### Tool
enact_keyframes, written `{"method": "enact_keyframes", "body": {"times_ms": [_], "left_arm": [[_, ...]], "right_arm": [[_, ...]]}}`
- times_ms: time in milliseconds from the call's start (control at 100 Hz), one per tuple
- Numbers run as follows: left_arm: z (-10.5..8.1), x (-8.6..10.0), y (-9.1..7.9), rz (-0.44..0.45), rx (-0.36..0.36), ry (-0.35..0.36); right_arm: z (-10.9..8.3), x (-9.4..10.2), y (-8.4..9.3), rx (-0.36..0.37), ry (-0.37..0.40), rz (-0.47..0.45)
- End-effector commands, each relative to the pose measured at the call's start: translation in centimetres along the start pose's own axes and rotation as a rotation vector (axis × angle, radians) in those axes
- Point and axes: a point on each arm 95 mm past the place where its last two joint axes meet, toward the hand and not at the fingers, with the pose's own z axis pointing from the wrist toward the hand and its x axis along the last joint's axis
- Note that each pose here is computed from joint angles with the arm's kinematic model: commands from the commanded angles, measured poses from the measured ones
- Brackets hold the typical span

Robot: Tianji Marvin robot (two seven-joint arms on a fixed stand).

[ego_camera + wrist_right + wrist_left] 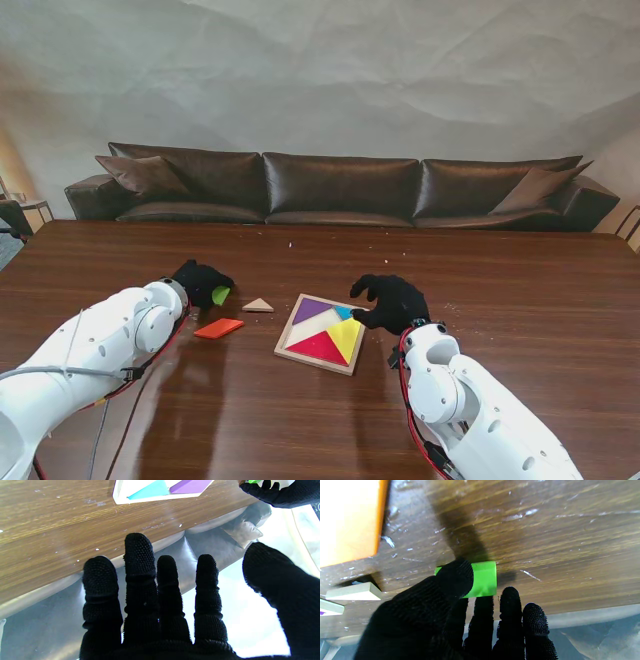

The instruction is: Assemble the tangram pieces into a square

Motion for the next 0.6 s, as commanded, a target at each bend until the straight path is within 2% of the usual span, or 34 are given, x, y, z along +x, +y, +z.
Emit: {"method": "enact_keyframes", "body": {"times_ms": [0,240,590], "left_arm": [[-0.31,0.04,2.45,0.001,-0.065,-0.009],[-0.12,0.02,2.58,-0.023,-0.020,-0.021],[-0.12,0.09,2.96,-0.068,-0.019,-0.029]], "right_arm": [[-0.16,0.16,-0.44,0.022,0.003,0.006],[-0.14,0.13,-0.48,0.026,0.000,0.009],[-0.13,0.03,-0.58,0.036,-0.002,0.015]]}}
